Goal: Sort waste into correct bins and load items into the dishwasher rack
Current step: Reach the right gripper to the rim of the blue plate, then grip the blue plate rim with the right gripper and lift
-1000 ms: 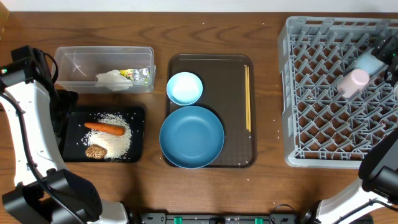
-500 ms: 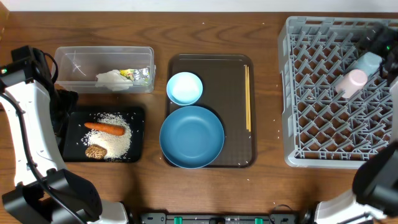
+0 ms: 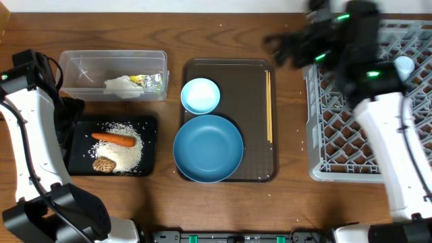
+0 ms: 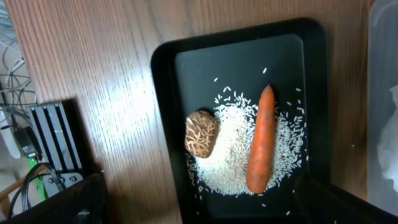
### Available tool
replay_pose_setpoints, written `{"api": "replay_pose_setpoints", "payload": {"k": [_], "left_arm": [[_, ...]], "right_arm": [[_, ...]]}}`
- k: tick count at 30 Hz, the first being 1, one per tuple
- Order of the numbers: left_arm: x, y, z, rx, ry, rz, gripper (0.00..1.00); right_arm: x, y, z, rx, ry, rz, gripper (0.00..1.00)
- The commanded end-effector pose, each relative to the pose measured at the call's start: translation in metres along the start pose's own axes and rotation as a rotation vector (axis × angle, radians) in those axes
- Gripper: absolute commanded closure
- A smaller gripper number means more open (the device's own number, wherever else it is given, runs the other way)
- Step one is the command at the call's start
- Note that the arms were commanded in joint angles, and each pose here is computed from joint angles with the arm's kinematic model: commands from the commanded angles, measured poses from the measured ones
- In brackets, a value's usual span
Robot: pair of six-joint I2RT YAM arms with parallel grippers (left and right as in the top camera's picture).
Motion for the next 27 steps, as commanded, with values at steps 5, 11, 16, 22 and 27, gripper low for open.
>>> {"api": "replay_pose_setpoints", "payload": {"k": [5,11,16,22,27], "left_arm": [[0.001,0.001,0.002,0.016,0.002,-0.002,0.02],[0.001,0.001,0.002,0.016,0.002,-0.001,0.02],[0.001,0.001,0.002,0.016,0.003,-0.001,0.02],[0.001,0.001,0.002,0.016,0.002,-0.002,0.02],[0.001,0.001,0.002,0.016,0.002,-0.002,0.02]], "right_arm": [[-0.043,-0.078,0.124,0.086,0.259,0.32,0.02],[-0.079,-0.144,0.19,0.185,0.344,0.516,0.17],[-0.102,-0.204,0.231,0.253,0.401,0.667,0.23],[-0.111,-0.254,0.256,0.304,0.425,0.791,0.27],[-0.106,-0.269,0.264,0.335,0.414,0.833,0.35]]}}
Point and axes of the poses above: each gripper's point midway between its finger pads, its own x axis back along the fingers, its own z axis along the line the jaws close on, y = z × x, the point moved 2 cm from there along x, back along the fingers, and after that the axes turned 8 degrees about x, right-handed, at the moved point
